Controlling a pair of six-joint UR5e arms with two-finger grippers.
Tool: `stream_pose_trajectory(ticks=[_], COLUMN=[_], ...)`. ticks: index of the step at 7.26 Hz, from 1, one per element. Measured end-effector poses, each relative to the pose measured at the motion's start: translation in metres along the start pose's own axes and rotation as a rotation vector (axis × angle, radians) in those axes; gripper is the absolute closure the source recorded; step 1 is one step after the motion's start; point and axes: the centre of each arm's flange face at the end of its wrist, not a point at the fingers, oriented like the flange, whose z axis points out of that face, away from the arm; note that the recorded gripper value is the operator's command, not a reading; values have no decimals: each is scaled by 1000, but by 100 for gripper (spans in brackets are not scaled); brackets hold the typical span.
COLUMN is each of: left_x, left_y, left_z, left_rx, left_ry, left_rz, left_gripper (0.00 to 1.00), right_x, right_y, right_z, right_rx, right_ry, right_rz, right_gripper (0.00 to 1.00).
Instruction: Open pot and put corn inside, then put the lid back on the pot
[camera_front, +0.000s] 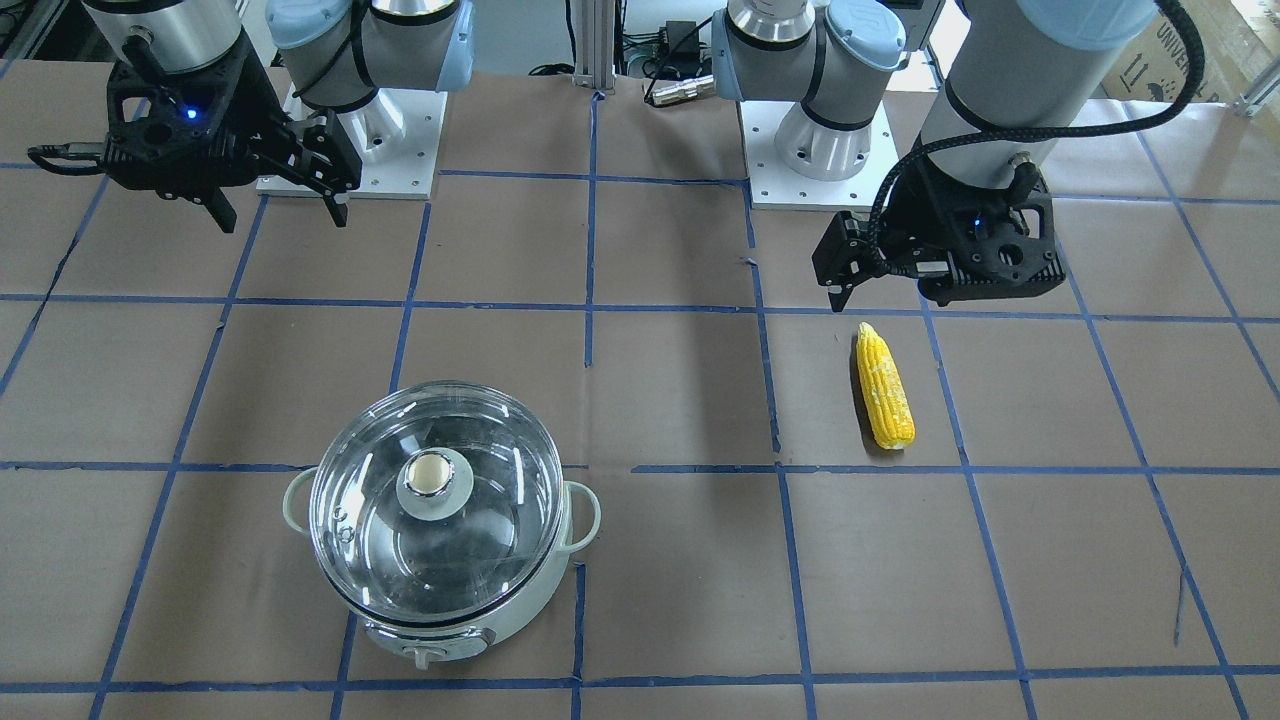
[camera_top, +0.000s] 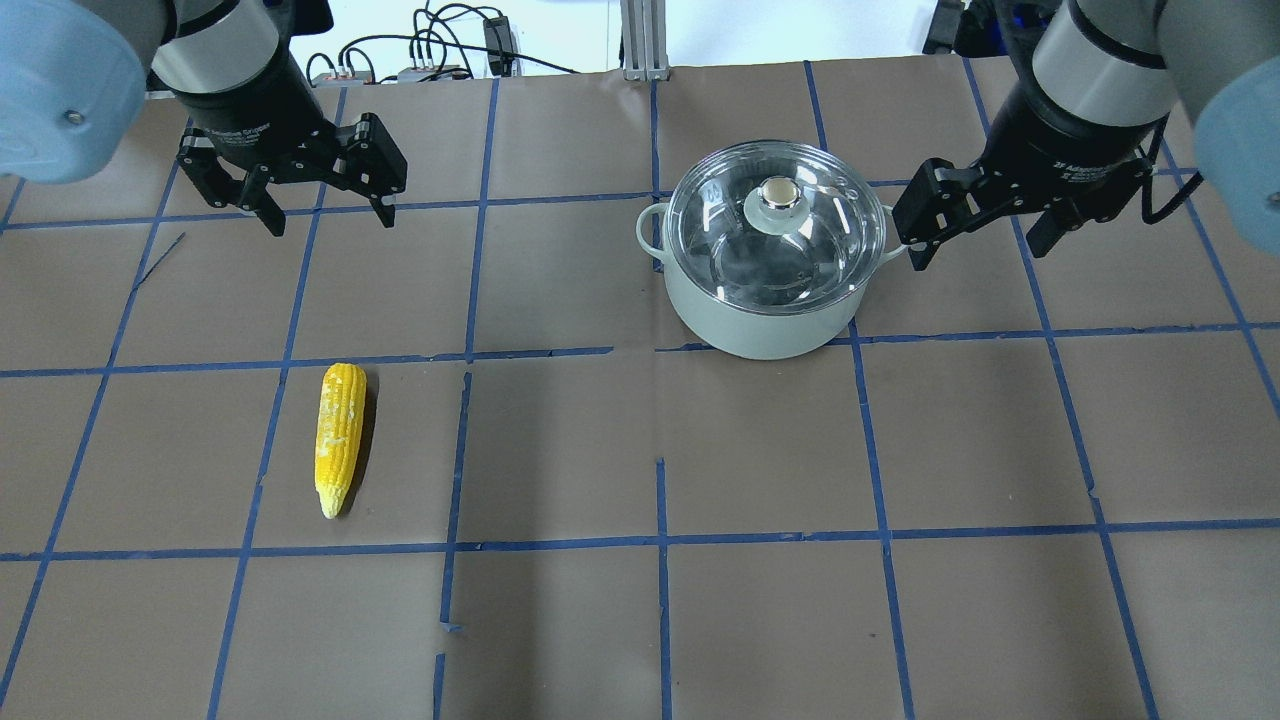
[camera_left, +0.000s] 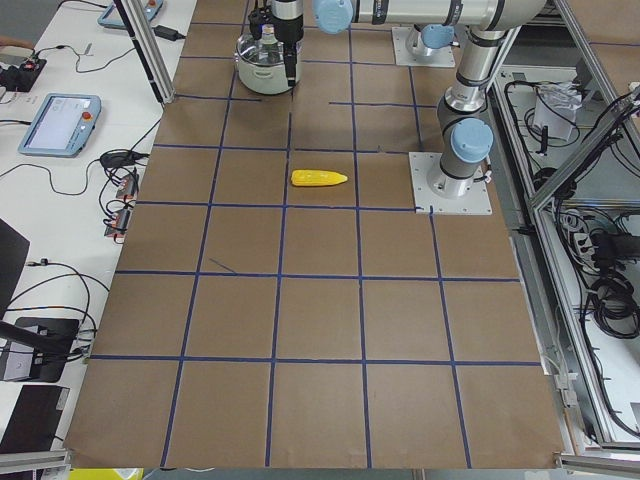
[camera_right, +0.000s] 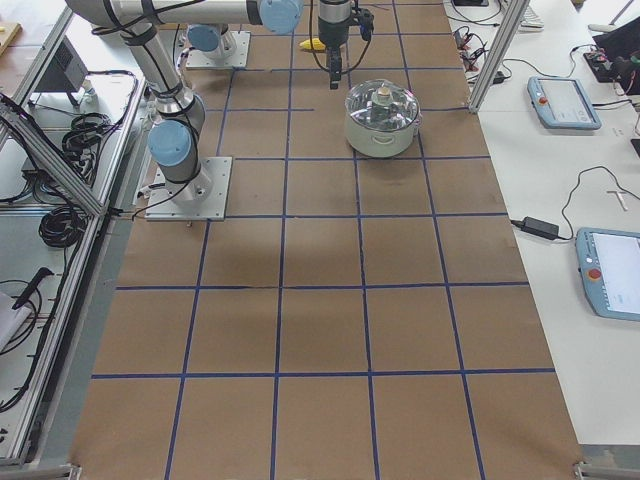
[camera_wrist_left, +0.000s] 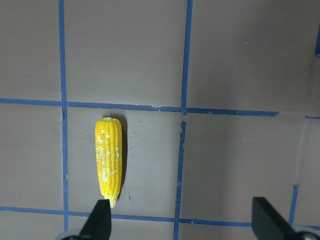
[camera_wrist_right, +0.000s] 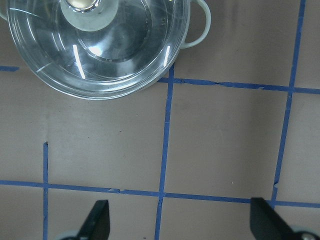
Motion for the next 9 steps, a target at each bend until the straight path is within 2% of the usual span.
stream_pose_trajectory(ticks=[3,5,7,9], left_x=[0,1,2,2], left_y=[0,2,3,3], left_z=[2,4,4,5], left_rx=[-2,-7,-6,-8], left_ry=[0,0,0,0], left_rz=[0,2,3,3], left_gripper=[0,0,0,0], right_x=[-3,-14,-43,-68], right_y=[-4,-20,-51,-90], right_z=[-2,10,41,86], right_rx=[16,18,49,99], right_ry=[-1,-2,-3,-4], right_rz=[4,12,-31,-65], right_gripper=[0,0,0,1])
